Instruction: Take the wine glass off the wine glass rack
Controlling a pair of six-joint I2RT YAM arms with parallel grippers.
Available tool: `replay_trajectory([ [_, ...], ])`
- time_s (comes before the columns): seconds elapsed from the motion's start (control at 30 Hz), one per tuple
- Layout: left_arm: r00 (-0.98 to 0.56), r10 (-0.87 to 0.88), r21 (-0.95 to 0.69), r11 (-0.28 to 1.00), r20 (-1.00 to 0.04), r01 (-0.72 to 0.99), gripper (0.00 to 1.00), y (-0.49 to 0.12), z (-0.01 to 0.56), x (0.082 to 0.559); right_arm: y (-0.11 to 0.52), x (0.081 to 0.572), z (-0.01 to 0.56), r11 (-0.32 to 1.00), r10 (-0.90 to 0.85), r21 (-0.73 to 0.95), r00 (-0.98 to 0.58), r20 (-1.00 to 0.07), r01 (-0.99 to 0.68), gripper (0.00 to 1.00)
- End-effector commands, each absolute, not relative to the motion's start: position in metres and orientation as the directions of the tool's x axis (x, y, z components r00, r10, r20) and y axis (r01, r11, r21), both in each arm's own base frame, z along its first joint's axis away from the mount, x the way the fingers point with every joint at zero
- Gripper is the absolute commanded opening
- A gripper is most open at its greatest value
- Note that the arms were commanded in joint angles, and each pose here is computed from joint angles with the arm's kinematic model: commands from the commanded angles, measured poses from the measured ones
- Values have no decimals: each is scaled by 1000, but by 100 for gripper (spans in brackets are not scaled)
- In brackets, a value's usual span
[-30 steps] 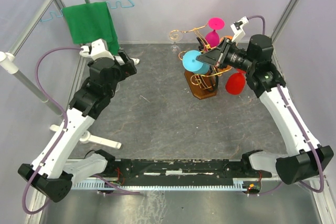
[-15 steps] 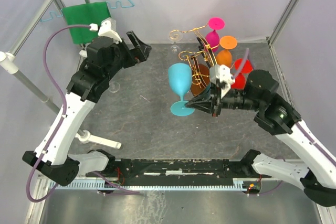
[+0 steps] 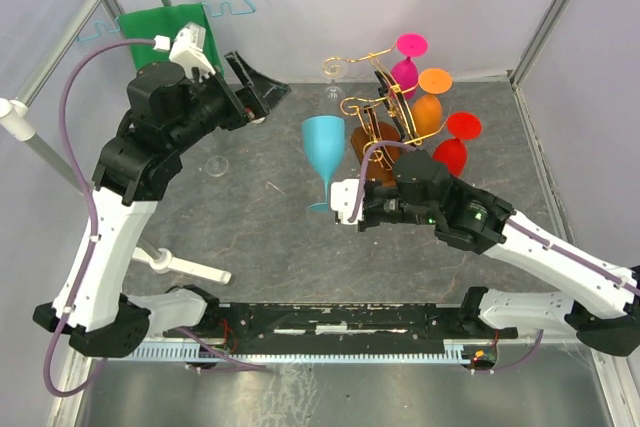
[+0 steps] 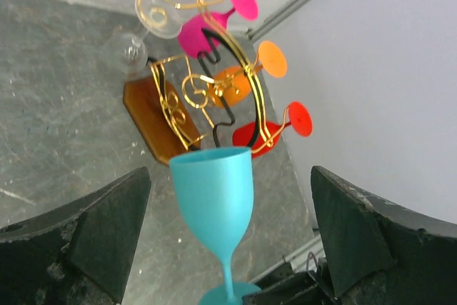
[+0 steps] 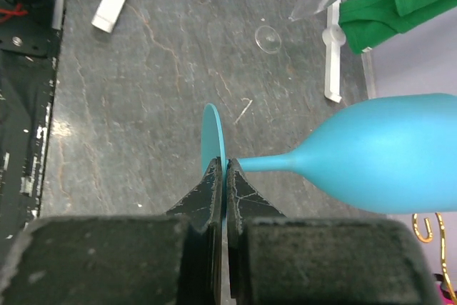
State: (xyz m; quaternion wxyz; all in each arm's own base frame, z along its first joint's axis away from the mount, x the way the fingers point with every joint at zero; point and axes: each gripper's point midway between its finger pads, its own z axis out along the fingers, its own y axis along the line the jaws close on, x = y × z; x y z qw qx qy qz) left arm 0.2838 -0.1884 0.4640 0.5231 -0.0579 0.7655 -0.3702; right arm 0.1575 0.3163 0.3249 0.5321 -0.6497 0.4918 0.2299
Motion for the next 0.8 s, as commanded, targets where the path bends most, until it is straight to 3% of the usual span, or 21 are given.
replay_trajectory([
  [0.0,-573,-417,-654,695,-705,299,99,-205,442,275,320,170,364,109,-359,-601,532,-767,-792,1],
  [0.3,-742,-310,-694,663,-595,280,99,-236,374,278,333,163,371,76,-326,-607,556,-765,-791,1],
  [0.77,-826,-277,-801,517,-491,303,100,-262,371,259,347,160,374,62,-307,-614,571,-762,-787,1],
])
